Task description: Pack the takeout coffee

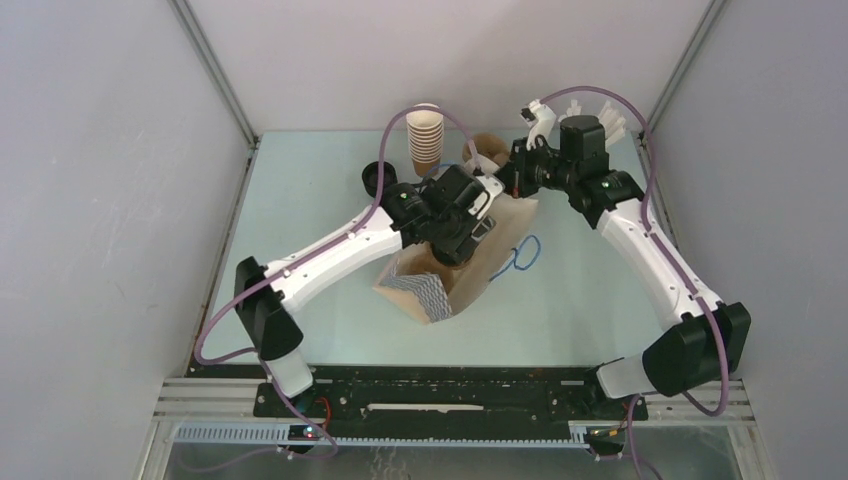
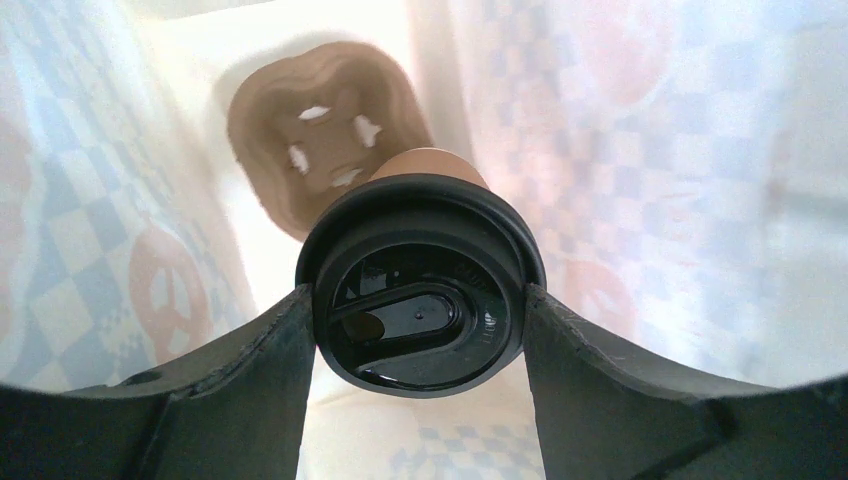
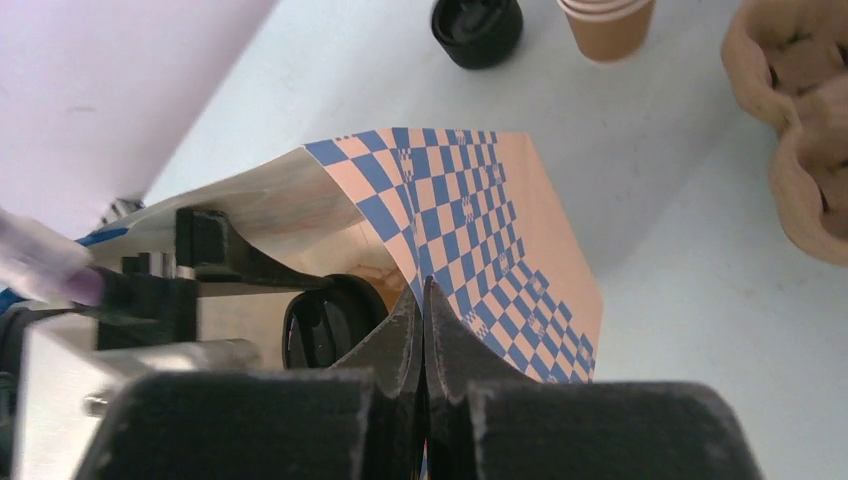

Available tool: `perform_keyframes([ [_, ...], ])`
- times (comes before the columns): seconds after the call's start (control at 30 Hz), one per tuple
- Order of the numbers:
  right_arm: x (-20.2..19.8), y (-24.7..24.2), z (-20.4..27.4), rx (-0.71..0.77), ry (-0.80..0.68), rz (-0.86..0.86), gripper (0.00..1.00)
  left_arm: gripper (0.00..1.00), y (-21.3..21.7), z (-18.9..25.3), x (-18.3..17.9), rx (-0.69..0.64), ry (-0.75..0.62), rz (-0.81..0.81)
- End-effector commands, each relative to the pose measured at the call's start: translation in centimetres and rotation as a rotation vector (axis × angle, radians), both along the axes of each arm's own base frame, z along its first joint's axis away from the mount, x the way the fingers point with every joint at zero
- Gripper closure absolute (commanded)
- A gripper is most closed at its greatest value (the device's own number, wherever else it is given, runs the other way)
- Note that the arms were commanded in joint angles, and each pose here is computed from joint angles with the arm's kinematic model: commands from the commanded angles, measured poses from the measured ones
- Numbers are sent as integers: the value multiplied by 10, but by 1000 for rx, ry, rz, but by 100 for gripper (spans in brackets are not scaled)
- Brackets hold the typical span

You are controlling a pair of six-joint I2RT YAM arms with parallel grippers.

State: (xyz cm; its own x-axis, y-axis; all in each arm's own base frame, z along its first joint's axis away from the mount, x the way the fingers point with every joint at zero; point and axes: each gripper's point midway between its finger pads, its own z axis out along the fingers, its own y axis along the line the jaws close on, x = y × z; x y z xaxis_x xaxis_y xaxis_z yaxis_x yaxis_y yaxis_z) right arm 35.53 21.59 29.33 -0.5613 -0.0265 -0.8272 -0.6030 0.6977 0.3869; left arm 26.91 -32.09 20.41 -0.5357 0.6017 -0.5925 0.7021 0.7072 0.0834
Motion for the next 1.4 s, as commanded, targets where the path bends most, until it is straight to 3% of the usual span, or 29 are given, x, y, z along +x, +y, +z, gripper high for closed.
perform_keyframes([
  [0.0, 9, 20, 54, 210, -199, 30, 100, 67, 13, 55, 9, -54, -110, 54],
  [0.13, 15, 29, 59, 274, -244, 15, 100, 67, 14, 52, 13, -42, -119, 79],
  [0.27, 9, 31, 57, 229, -267, 6, 100, 68, 21, 37, 20, 31, -122, 105],
  [0.63, -10, 29, 47, 196, -185, -5, 100, 68, 47, 28, 49, 150, -266, 263],
  [1.37, -23, 42, 39, 239, -113, 59, 100, 67, 22, 8, 69, 112, -325, 229],
])
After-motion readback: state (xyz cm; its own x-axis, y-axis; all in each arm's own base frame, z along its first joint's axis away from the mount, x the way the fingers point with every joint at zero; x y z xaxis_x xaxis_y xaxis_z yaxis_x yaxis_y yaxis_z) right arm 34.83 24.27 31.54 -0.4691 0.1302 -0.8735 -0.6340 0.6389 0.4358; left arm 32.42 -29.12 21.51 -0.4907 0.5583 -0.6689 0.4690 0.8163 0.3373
